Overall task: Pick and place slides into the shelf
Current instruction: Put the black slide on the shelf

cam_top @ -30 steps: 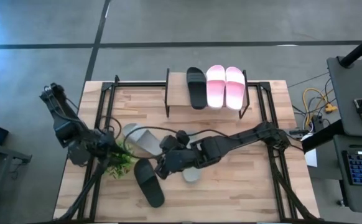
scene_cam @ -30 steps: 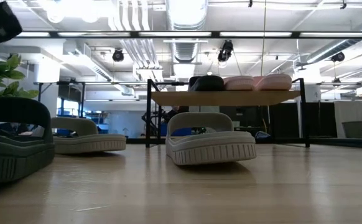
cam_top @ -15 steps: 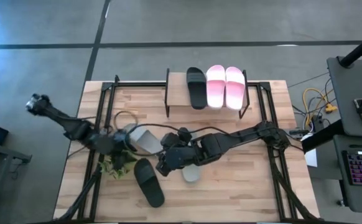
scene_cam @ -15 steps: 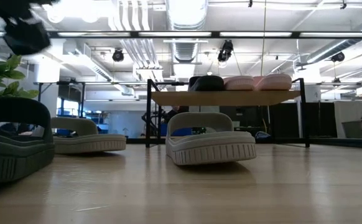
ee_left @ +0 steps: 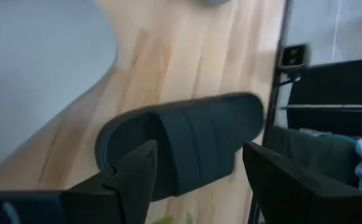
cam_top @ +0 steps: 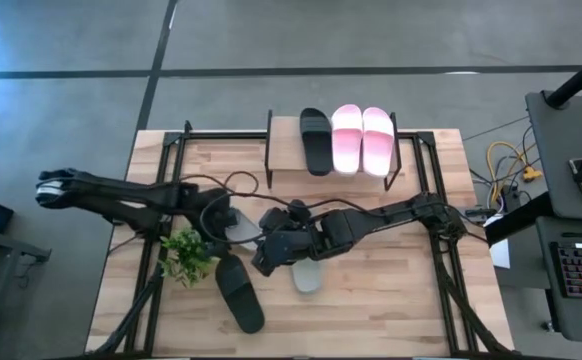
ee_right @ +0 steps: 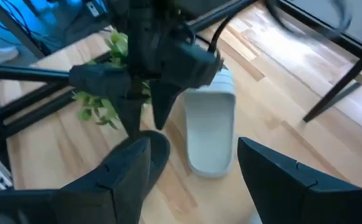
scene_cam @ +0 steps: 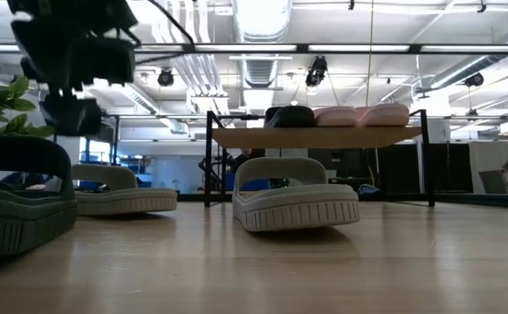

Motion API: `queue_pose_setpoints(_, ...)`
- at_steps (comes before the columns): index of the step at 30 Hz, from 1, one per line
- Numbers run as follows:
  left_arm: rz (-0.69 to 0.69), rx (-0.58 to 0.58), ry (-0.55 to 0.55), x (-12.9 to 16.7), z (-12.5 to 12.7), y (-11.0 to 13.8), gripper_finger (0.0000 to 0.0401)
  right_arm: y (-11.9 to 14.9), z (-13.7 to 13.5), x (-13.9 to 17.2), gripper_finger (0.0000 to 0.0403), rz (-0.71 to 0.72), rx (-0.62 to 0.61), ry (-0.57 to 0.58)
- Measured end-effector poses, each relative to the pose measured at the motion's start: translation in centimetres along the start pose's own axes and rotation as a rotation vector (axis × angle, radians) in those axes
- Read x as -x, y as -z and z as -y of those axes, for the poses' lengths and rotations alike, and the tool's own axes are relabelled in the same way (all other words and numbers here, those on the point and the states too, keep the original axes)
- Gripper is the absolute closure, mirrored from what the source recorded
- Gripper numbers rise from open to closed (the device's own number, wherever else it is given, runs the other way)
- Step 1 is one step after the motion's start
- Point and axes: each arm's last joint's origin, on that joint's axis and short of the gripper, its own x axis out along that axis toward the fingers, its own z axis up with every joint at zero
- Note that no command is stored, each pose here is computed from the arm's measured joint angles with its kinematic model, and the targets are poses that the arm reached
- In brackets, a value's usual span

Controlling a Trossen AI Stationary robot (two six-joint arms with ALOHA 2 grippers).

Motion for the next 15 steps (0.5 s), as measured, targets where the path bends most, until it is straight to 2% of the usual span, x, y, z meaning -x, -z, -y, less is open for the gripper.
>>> queue_pose_setpoints(8, -0.15, 0.021, -0.039, -3.6, -1.7, -0.8, 0.0178, 0.0, 0.4, -0.3, 0.017, -0.016, 0.008, 0.021)
queue_pose_setpoints(15, -0.216, -0.008, -0.022, -4.9, -2.0, -0.7, 0.0178, 0.1, 0.4, -0.3, 0.017, -0.016, 0.009, 0.021)
